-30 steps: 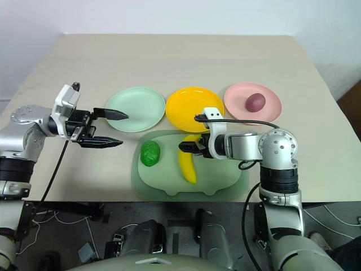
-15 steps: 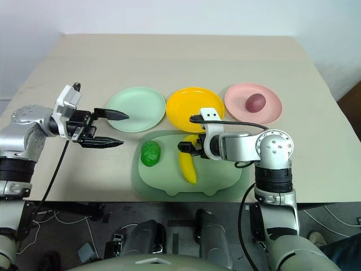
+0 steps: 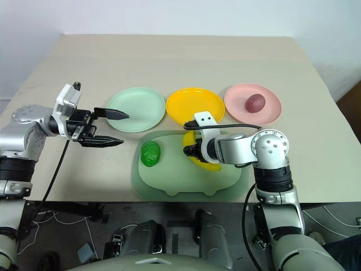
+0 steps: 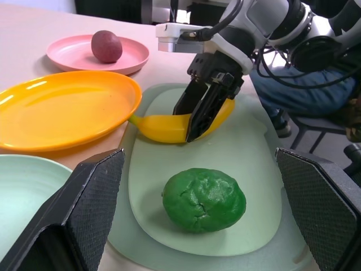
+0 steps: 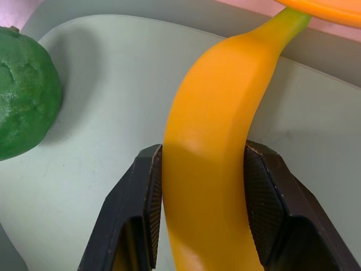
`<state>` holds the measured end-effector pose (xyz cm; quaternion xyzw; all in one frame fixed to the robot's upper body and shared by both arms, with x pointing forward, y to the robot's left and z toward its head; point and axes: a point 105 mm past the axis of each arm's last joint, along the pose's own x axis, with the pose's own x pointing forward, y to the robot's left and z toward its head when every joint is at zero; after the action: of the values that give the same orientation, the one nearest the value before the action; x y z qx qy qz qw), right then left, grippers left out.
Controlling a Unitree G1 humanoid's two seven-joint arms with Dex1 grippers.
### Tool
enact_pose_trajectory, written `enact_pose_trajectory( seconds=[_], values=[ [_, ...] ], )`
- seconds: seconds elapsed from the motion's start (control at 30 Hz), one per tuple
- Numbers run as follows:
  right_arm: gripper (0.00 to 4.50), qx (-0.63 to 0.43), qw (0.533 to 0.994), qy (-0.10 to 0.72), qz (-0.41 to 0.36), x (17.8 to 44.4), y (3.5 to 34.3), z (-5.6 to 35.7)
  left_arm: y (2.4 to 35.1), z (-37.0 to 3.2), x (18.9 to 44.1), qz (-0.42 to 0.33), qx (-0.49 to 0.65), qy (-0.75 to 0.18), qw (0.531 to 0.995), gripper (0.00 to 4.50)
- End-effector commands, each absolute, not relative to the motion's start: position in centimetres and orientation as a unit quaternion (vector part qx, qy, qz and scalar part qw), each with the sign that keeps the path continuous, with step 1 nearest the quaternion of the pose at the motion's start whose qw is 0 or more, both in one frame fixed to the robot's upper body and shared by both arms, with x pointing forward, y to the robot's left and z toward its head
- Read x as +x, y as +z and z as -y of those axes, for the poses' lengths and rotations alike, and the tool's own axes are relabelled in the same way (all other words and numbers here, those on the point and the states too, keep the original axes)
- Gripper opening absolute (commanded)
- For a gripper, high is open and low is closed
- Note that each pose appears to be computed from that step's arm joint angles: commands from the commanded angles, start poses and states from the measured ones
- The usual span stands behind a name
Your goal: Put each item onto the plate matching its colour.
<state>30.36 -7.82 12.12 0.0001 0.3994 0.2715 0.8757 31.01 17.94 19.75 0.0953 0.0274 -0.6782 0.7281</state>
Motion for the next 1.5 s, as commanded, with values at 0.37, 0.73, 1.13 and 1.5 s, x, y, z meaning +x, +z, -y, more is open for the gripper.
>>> enact_pose_trajectory(
  seconds=[0.37,0.73,1.13,1.5],
  values=[
    [1.67,0.006,0.771,0.459,-0.441,25.9,13.0,7.5,21.1,-18.3,31.1,-0.007,0.109,-0.672,0.732,4.5],
    [1.67,0.071,0.814,0.543,-0.195,28.6,19.5,5.6,21.0,-18.4,31.2,-0.006,0.109,-0.669,0.735,4.5],
    [1.67,0.096,0.922,0.359,-0.106,37.4,20.2,9.8,21.1,-18.2,31.3,-0.003,0.108,-0.668,0.736,4.5],
    [1.67,0.119,0.943,0.292,-0.106,40.7,20.1,11.5,20.9,-18.1,31.1,-0.002,0.104,-0.664,0.741,4.5]
  ],
)
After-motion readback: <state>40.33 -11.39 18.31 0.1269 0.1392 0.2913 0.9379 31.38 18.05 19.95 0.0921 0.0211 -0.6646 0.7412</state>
